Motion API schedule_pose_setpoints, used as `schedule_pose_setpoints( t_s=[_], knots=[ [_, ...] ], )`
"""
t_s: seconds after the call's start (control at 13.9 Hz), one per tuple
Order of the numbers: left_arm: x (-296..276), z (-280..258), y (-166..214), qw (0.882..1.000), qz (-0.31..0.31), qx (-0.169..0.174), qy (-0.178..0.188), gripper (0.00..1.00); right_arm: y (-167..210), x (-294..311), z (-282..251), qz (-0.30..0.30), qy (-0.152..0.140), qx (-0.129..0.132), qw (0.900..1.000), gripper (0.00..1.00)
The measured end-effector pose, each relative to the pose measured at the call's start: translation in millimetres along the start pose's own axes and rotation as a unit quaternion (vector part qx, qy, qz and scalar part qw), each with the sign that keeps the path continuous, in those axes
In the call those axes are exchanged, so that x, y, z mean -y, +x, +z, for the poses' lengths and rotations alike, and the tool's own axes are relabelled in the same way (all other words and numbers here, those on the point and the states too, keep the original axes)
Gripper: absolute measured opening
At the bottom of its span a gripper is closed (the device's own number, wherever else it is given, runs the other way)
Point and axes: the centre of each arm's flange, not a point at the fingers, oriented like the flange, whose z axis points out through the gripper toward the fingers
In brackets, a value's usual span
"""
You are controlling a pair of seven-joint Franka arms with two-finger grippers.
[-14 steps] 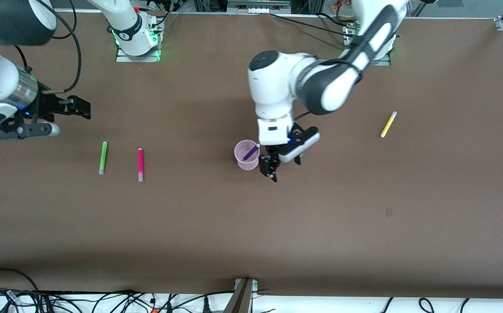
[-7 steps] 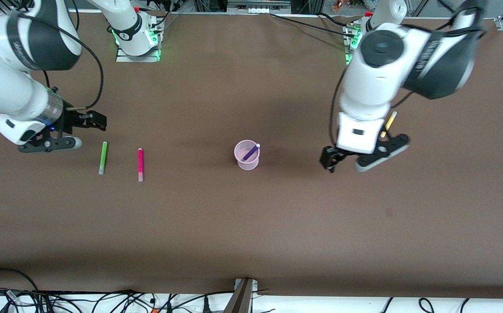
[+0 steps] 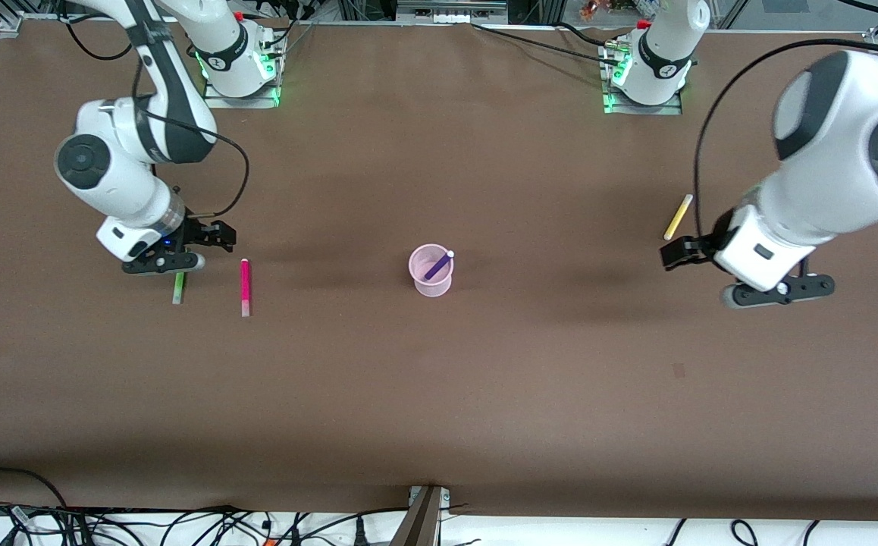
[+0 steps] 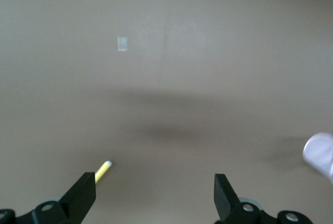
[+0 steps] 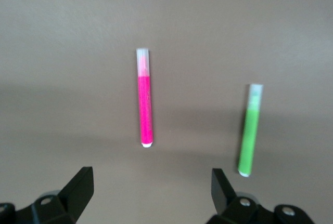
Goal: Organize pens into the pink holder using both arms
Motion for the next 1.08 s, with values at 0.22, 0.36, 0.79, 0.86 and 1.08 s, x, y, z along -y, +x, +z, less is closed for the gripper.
schedule_pose_setpoints(
  t_s=[0.22, 0.36, 0.79, 0.86, 1.08],
  knots=[
    [50.1, 23.2, 8.2, 0.999, 0.039, 0.02, -0.008, 1.0, -1.2, 2.3, 37.6, 0.005, -0.001, -0.012, 1.0, 0.99],
    [67.1, 35.4, 11.7, 0.998, 0.059, 0.011, -0.011, 1.0, 2.0, 12.0, 60.2, 0.015, 0.002, -0.029, 0.999, 0.99],
    [81.0, 23.5, 1.7, 0.997, 0.066, -0.046, -0.003, 1.0, -2.0, 32.0, 110.0, 0.022, 0.007, -0.033, 0.999, 0.85],
    [80.4, 19.1, 0.1, 0.997, 0.066, -0.05, -0.002, 1.0, -2.0, 31.9, 109.9, 0.022, 0.007, -0.033, 0.999, 0.77],
    [81.0, 11.2, -1.6, 0.996, 0.065, -0.06, -0.001, 1.0, -1.8, 30.3, 109.9, 0.023, 0.007, -0.033, 0.999, 0.72]
  ],
)
